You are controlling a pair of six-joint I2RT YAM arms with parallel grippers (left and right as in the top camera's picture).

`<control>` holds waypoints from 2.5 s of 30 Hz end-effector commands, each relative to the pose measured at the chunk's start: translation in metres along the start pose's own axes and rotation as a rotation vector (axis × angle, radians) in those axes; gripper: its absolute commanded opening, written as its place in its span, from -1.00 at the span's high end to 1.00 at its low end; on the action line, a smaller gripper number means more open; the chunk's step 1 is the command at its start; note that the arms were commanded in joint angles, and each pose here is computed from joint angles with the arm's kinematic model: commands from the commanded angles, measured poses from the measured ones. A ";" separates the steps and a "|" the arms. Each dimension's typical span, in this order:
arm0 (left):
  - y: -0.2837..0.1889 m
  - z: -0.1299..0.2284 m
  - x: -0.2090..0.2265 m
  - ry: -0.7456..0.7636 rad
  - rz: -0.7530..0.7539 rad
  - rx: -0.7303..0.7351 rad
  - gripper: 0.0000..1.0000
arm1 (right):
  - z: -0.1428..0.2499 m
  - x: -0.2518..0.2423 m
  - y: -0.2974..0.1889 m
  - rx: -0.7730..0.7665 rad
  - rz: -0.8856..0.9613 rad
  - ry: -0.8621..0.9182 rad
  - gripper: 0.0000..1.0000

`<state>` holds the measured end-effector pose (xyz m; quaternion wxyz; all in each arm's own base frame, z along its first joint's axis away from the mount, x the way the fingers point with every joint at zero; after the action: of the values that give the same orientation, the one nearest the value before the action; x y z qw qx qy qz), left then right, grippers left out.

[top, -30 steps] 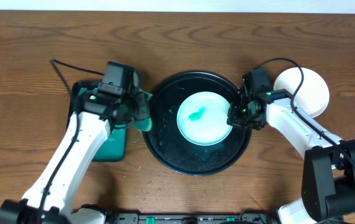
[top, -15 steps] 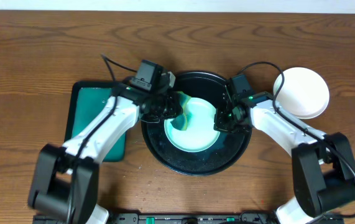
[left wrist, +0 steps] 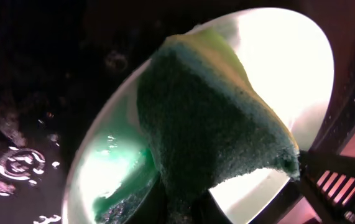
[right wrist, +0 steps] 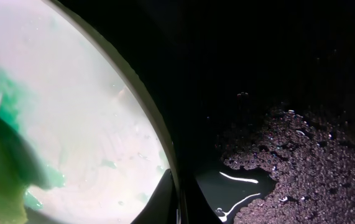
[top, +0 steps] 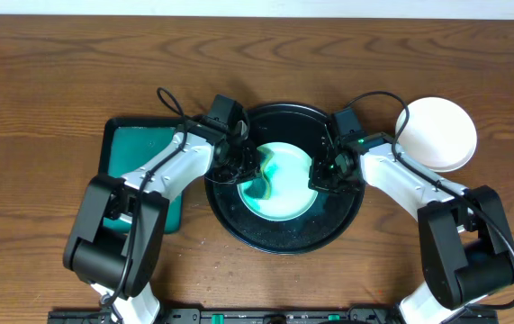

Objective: Clean dirty plates on tray and stack at the side
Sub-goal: 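Grasp the sponge with left gripper and scrub the pale green plate, then scrub the plate surface with the sponge while right gripper holds rim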

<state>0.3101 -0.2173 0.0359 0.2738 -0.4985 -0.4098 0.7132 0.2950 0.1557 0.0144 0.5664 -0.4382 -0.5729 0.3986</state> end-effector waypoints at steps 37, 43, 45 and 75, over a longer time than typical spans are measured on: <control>0.053 0.040 0.029 0.009 -0.226 0.128 0.86 | 0.008 0.002 0.008 0.040 -0.011 -0.017 0.97; 0.088 0.040 0.014 -0.027 -0.087 0.210 0.86 | 0.008 0.002 0.008 0.042 -0.010 -0.019 0.97; 0.099 0.042 0.004 -0.054 -0.014 0.255 0.86 | 0.008 0.002 0.008 0.042 -0.010 -0.019 0.97; 0.090 -0.038 0.023 -0.116 -0.076 0.027 0.86 | 0.017 -0.002 0.008 0.078 0.006 -0.009 0.97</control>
<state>0.3305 -0.2938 0.0151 0.2244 -0.4865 -0.2554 0.8048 0.2938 0.1417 0.0113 0.5640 -0.4536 -0.5548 0.4103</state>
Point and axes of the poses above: each gripper's point midway between its finger pads, its own y axis out along the fingers, its own x axis along the line the jaws close on, z = x × y, the point moved 1 cm from there along -y, back along the fingers, and after that the axes turned 8 degrees about -y, right-handed, at the moved point
